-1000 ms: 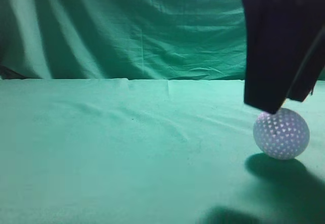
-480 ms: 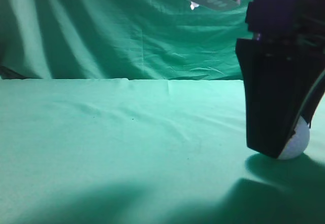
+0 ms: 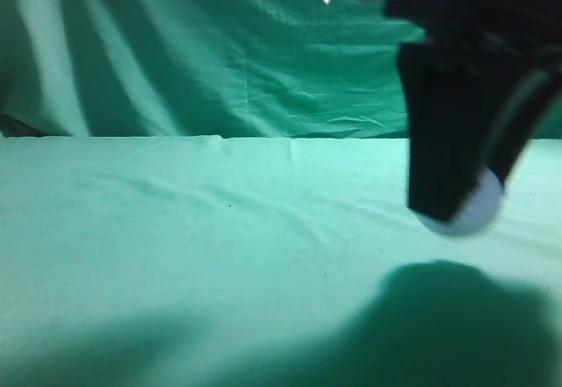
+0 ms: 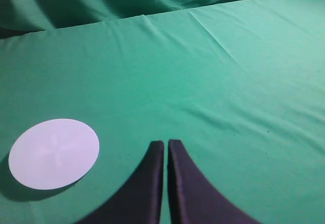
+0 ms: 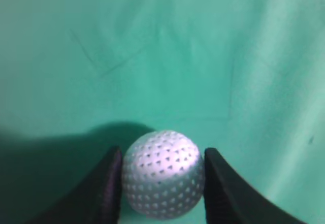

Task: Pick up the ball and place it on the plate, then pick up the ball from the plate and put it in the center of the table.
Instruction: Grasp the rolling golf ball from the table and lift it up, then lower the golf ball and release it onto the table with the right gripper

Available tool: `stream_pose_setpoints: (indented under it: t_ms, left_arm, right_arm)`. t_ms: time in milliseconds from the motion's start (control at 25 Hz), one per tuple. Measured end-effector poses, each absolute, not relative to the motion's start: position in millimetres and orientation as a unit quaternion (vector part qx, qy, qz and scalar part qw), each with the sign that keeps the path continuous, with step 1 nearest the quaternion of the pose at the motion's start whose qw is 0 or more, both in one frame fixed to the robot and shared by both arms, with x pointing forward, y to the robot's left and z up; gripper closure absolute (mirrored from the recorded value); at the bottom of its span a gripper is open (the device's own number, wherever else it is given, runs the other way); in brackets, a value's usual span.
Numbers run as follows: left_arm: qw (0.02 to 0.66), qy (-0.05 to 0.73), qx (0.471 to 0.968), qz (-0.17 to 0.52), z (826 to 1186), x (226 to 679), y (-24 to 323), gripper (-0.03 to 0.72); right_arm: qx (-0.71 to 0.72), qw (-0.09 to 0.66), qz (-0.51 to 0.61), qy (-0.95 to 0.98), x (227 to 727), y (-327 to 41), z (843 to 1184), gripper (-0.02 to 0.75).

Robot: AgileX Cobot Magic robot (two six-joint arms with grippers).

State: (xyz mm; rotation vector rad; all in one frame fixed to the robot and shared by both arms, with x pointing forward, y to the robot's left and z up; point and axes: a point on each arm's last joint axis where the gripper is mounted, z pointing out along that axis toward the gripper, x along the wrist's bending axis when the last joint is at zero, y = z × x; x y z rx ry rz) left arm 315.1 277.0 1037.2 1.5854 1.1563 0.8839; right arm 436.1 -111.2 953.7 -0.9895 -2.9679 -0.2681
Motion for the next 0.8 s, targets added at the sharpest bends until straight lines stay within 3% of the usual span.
stream_pose_setpoints:
  t_ms: [440,640,800]
  left_arm:
    - [0.488,0.462,0.638,0.376,1041,308,278,0.688]
    - [0.495,0.456,0.632,0.384,1043,305,278,0.688]
    - [0.496,0.454,0.631,0.386,1043,304,278,0.688]
  right_arm:
    - [-0.301,-0.084,-0.235,-0.921,493,-60,1049,0.414]
    - [-0.296,-0.093,-0.252,-0.917,525,-29,1046,0.414]
    - [-0.285,-0.090,-0.252,-0.920,546,3,1023,0.414]
